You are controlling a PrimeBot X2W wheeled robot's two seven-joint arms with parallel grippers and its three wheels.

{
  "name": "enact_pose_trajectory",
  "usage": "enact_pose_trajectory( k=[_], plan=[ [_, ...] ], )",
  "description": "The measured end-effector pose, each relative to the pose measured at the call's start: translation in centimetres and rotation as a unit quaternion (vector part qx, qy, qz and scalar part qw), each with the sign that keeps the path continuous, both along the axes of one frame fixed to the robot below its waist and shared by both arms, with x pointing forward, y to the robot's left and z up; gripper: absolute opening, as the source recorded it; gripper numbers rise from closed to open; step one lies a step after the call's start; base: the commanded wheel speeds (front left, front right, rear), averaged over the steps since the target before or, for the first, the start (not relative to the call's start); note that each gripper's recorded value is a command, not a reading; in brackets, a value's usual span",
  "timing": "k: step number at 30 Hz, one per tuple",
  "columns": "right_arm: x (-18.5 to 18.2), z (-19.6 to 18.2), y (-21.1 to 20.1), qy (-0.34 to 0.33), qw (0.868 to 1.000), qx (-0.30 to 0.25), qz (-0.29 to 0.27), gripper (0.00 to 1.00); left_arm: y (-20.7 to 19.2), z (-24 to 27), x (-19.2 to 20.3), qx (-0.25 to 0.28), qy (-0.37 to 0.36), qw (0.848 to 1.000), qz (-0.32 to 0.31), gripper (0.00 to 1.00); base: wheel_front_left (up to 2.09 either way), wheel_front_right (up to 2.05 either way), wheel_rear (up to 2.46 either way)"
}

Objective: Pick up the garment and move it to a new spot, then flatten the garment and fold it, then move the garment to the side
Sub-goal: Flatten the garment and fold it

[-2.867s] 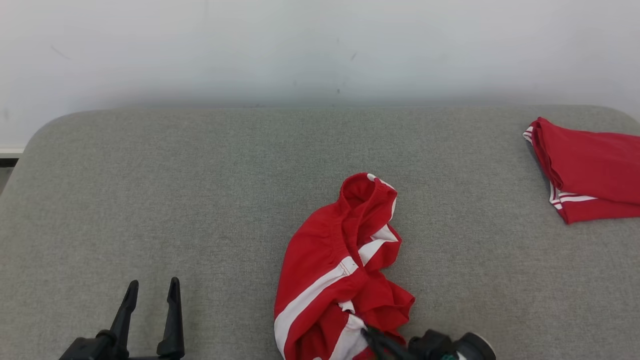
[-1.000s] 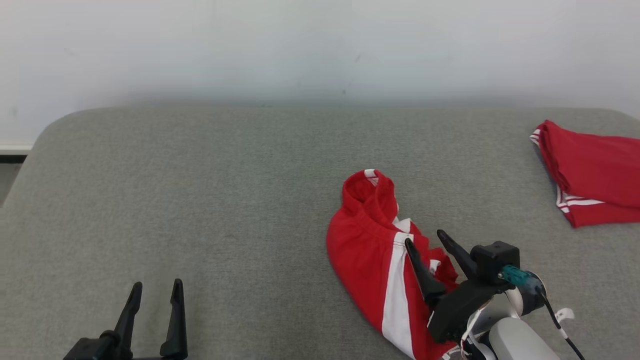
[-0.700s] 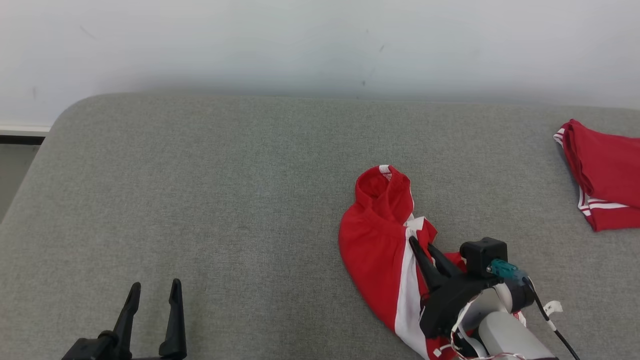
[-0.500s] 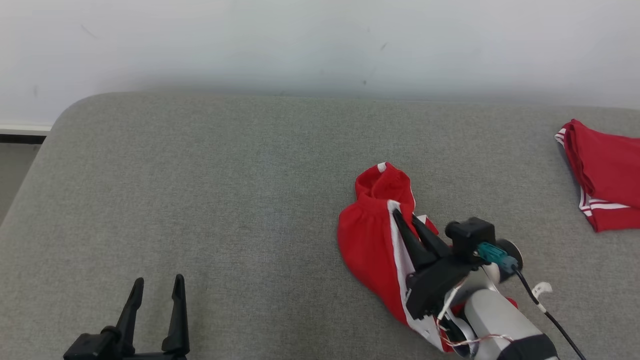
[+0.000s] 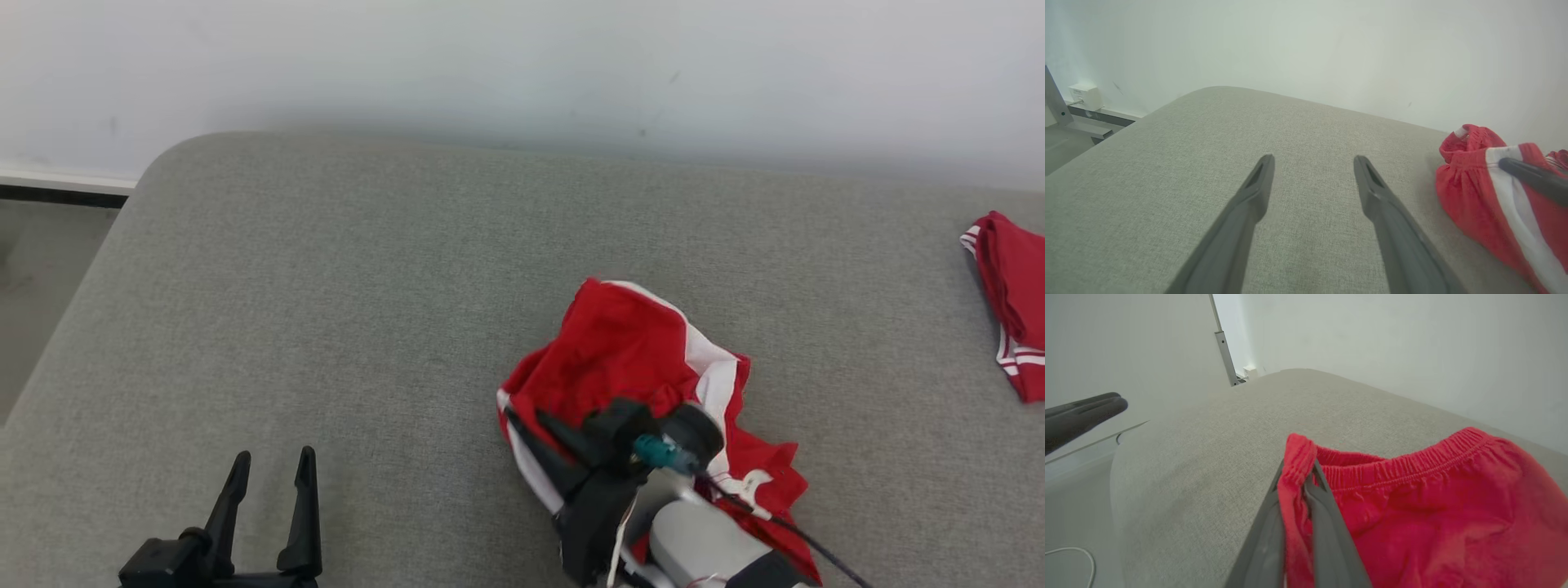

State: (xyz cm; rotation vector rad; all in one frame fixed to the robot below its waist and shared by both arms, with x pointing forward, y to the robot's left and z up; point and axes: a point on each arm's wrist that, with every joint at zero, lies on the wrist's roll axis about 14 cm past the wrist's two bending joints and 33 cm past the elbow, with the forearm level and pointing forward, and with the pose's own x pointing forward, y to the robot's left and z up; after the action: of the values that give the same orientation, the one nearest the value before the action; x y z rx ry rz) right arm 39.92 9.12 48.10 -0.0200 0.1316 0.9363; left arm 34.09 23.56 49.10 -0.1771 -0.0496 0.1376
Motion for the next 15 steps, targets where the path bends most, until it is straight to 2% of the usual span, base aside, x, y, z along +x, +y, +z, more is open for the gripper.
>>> enact_pose_trajectory(
  k=[1,2,3,6,10,15],
  plan=[
    [-0.7,-0.7,0.5,0.008,1.000,-0.006,0.011,0.09,0.1,0.0,-0.1,-0.001,0.001,1.000,0.002,1.00,0.00,0.00,0.00],
    [-1.2,-1.3,0.8,0.016,1.000,-0.012,0.020,0.51,0.2,-0.1,-0.2,-0.001,0.001,1.000,0.004,1.00,0.00,0.00,0.00],
    [-1.6,-1.7,1.0,0.021,0.999,-0.015,0.025,1.00,0.3,-0.1,-0.3,-0.001,0.002,1.000,0.006,1.00,0.00,0.00,0.00],
    [-1.8,-2.2,0.9,0.031,0.999,-0.010,0.023,1.00,0.5,-0.1,-0.3,-0.001,0.002,1.000,0.010,1.00,0.00,0.00,0.00],
    [-0.4,-0.9,-0.2,0.020,1.000,0.006,-0.005,1.00,0.1,0.0,0.1,0.002,0.001,1.000,0.003,1.00,0.00,0.00,0.00],
    [2.4,1.3,-4.6,-0.012,0.997,0.022,-0.068,1.00,-0.6,0.2,0.6,0.005,-0.004,1.000,-0.010,1.00,0.00,0.00,0.00]
  ],
)
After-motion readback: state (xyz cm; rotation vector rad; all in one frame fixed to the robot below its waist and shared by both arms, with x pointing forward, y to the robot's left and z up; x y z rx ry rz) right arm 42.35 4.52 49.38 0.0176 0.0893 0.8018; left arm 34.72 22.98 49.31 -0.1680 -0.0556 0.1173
